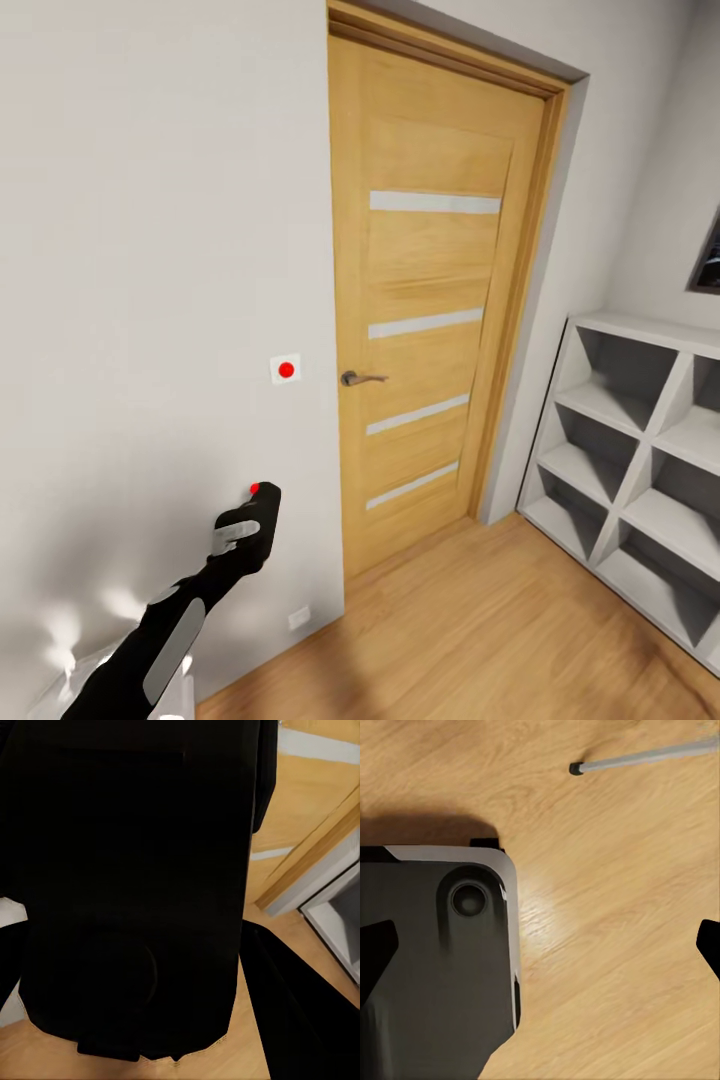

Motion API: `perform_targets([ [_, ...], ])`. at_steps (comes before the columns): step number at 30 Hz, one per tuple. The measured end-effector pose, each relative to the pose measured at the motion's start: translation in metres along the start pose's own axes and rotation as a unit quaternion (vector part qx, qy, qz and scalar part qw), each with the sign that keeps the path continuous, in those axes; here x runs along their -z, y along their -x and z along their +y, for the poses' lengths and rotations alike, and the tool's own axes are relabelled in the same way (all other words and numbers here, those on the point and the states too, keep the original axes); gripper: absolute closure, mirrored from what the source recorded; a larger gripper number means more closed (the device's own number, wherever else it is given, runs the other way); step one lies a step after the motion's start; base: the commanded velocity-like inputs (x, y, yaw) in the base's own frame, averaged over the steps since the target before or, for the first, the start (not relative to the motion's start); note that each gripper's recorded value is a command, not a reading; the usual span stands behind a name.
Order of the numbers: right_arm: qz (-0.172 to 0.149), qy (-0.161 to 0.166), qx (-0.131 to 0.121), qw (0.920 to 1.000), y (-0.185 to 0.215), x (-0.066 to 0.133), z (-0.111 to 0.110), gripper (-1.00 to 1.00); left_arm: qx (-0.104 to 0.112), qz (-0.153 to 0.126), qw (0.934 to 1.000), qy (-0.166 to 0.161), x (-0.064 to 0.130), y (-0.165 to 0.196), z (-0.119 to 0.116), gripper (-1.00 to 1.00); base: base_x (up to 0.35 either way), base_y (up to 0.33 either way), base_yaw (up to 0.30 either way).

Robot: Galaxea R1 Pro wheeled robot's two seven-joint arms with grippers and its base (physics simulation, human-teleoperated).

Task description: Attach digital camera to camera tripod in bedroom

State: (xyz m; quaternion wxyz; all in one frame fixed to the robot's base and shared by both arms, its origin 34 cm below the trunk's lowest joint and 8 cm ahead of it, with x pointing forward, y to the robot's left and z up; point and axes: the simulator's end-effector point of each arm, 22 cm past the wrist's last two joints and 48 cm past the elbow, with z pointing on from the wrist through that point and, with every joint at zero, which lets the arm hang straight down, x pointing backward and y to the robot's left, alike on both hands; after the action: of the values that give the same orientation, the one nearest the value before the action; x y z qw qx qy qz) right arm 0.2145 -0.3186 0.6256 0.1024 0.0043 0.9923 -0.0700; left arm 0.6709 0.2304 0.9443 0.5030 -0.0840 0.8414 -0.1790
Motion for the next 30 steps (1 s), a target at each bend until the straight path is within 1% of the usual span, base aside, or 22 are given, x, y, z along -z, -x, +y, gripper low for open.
perform_targets([
  [5, -0.001, 0.0, -0.001, 1.0, 0.0006, 0.0, 0.0003, -1.0, 0.0, 0.0, 1.0, 0.0, -0.0002, -0.0002, -0.0002, 1.0, 0.286, 0.0, -0.005],
  [9, -0.001, 0.001, -0.001, 1.0, 0.0006, 0.0, 0.0015, -1.0, 0.0, 0.0, 1.0, 0.0, -0.0005, -0.0003, -0.0003, 1.0, 0.139, 0.0, -0.093],
  [23, 0.0, 0.0, -0.002, 1.0, 0.0003, -0.0001, 0.0012, -1.0, 0.0, 0.0, 1.0, 0.0, -0.0007, -0.0005, -0.0001, 1.0, 0.017, 0.0, -0.224],
  [30, 0.0, 0.0, -0.002, 1.0, 0.0002, -0.0001, 0.0011, -1.0, 0.0, 0.0, 1.0, 0.0, -0.0006, -0.0003, -0.0002, 1.0, 0.0, 0.0, -0.063],
])
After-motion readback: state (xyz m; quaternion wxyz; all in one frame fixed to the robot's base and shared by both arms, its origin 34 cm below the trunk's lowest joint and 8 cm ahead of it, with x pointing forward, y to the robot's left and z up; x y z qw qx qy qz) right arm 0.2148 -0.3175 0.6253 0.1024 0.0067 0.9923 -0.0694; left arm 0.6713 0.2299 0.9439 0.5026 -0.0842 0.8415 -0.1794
